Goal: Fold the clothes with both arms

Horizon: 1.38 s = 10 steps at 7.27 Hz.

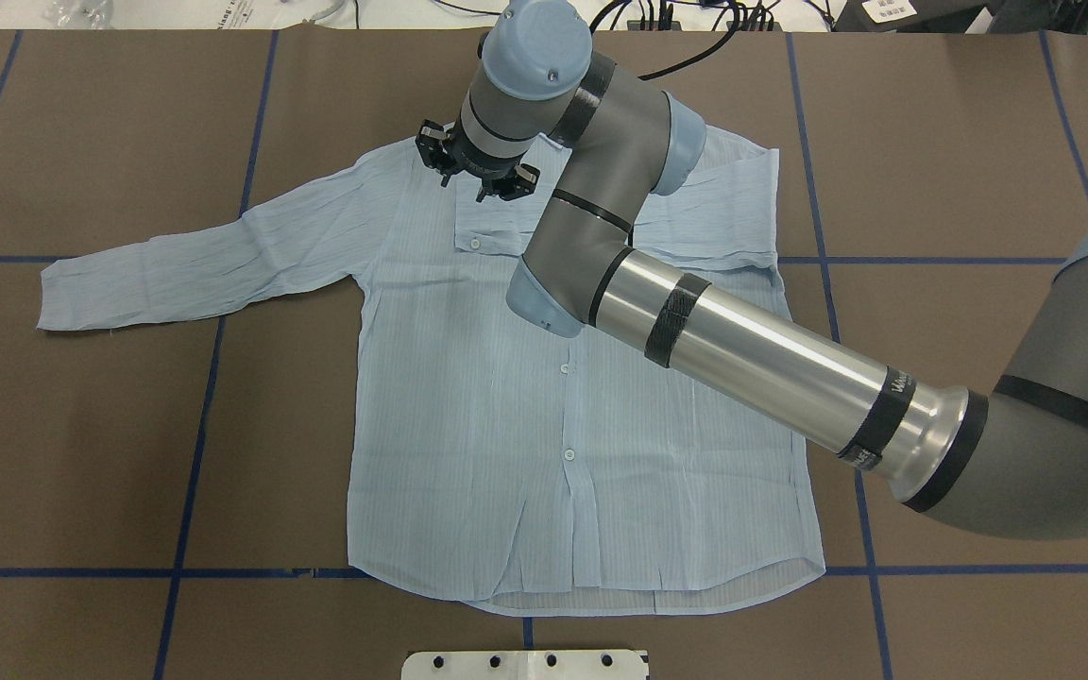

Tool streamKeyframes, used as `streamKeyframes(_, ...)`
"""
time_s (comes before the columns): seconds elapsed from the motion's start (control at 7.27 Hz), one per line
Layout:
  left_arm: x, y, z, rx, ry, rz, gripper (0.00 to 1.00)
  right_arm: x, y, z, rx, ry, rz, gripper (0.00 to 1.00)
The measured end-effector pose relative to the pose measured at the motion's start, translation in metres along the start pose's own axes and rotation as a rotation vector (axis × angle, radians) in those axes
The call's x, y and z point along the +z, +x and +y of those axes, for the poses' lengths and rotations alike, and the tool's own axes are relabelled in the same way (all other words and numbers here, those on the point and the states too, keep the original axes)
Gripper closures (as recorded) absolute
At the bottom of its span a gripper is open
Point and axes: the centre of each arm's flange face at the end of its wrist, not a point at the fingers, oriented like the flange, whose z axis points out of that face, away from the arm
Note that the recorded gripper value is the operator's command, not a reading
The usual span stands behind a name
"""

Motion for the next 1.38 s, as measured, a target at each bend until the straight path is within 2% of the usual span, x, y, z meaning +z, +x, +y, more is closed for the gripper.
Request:
streamKeyframes(0.41,0.043,0.01,-0.017,-0.049,-0.017,0.013,0.01,-0.033,-0.004,0.014,0.044,0.016,-0.041,0.01)
streamKeyframes(0.55,0.069,0.0,-0.033,-0.082,-0.033,0.012,0.04,-0.042,0.024,0.015,0.045,0.02,-0.034,0.01)
streamKeyframes(0.69,0.102,-0.006,-0.046,-0.099,-0.048,0.009,0.14,-0.048,0.063,0.011,0.036,0.03,-0.022,0.01)
streamKeyframes(0.83,0.136,-0.006,-0.054,-0.127,-0.06,0.01,0.19,-0.054,0.103,0.005,-0.002,0.04,-0.01,0.01)
streamKeyframes(0.96,0.165,0.0,-0.051,-0.149,-0.07,0.021,0.26,-0.062,0.13,-0.002,-0.044,0.048,-0.002,0.01)
streamKeyframes(1.38,0.227,0.024,-0.028,-0.186,-0.142,0.042,0.29,-0.068,0.181,-0.019,-0.101,0.061,0.031,0.01)
